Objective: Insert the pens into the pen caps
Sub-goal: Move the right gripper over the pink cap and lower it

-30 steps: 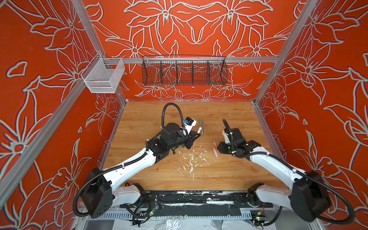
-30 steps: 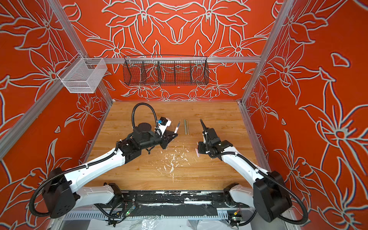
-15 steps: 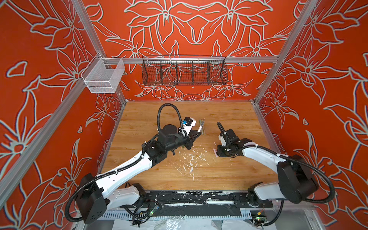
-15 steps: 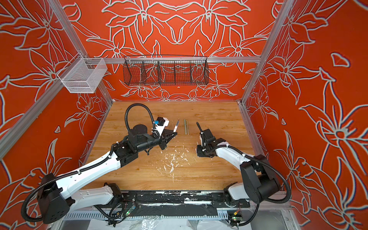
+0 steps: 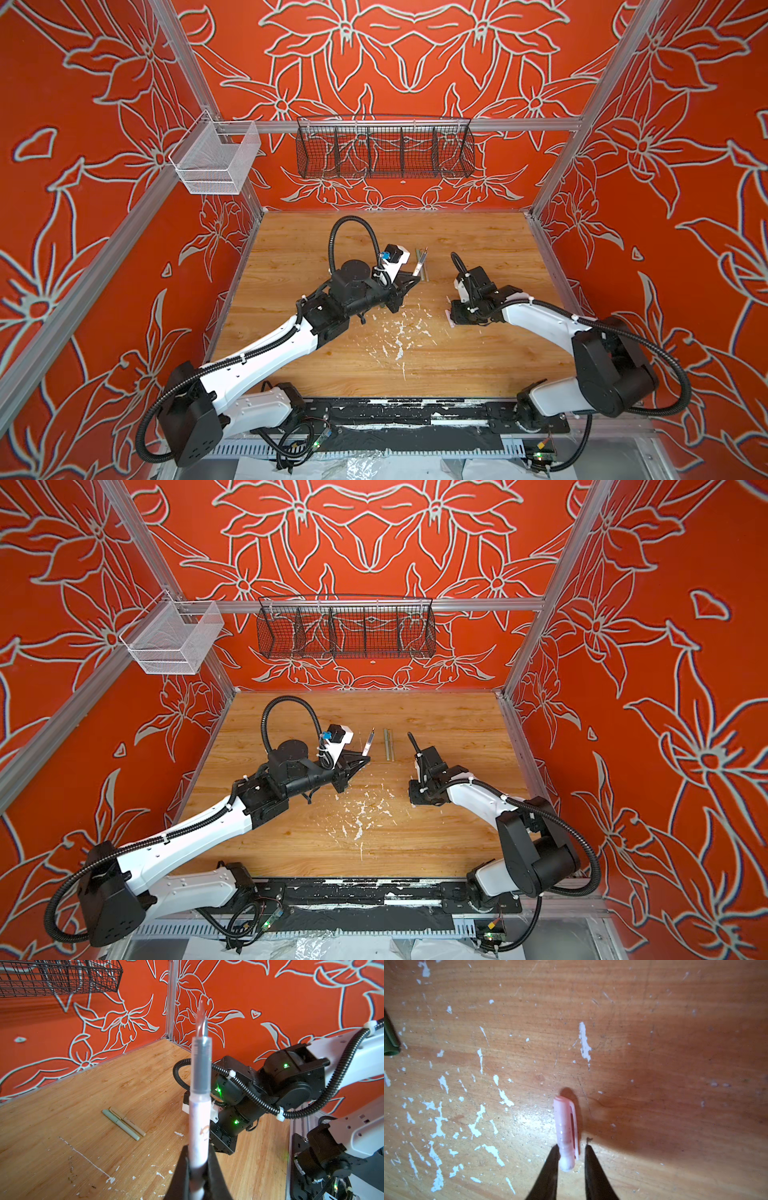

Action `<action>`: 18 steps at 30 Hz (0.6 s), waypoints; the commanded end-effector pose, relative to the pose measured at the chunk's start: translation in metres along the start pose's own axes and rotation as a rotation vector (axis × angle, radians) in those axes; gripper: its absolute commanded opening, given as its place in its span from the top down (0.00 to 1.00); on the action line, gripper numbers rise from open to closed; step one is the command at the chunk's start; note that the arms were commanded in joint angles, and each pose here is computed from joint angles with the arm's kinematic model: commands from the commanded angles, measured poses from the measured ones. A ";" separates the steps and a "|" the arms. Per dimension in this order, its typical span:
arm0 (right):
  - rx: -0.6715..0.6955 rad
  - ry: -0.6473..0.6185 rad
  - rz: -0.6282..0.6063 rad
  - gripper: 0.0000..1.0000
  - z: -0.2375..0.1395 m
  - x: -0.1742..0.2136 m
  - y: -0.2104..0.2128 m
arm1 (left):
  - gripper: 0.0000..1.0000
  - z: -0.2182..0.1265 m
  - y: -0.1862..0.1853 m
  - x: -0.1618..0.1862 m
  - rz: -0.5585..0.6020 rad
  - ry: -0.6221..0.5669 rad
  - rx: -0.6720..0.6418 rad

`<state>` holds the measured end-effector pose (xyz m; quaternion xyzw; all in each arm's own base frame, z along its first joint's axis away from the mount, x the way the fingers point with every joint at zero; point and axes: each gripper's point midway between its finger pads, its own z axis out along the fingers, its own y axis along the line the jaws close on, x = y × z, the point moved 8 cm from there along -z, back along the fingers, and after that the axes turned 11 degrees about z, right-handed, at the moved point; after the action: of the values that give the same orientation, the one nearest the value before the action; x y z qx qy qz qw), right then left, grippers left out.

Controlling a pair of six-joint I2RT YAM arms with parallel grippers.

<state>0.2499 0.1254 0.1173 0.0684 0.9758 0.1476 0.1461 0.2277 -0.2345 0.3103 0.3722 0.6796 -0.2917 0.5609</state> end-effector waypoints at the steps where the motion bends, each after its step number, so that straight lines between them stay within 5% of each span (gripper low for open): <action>1: 0.015 -0.016 -0.025 0.69 0.001 -0.005 0.002 | 1.00 0.002 -0.002 -0.002 0.013 -0.010 0.006; 18: 0.013 -0.006 -0.039 0.67 0.004 -0.008 0.004 | 1.00 0.004 -0.002 -0.001 0.011 -0.002 0.012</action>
<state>0.2519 0.1258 0.1107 0.0593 0.9788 0.1386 0.1388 0.2287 -0.2359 0.3075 0.3734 0.6821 -0.2913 0.5572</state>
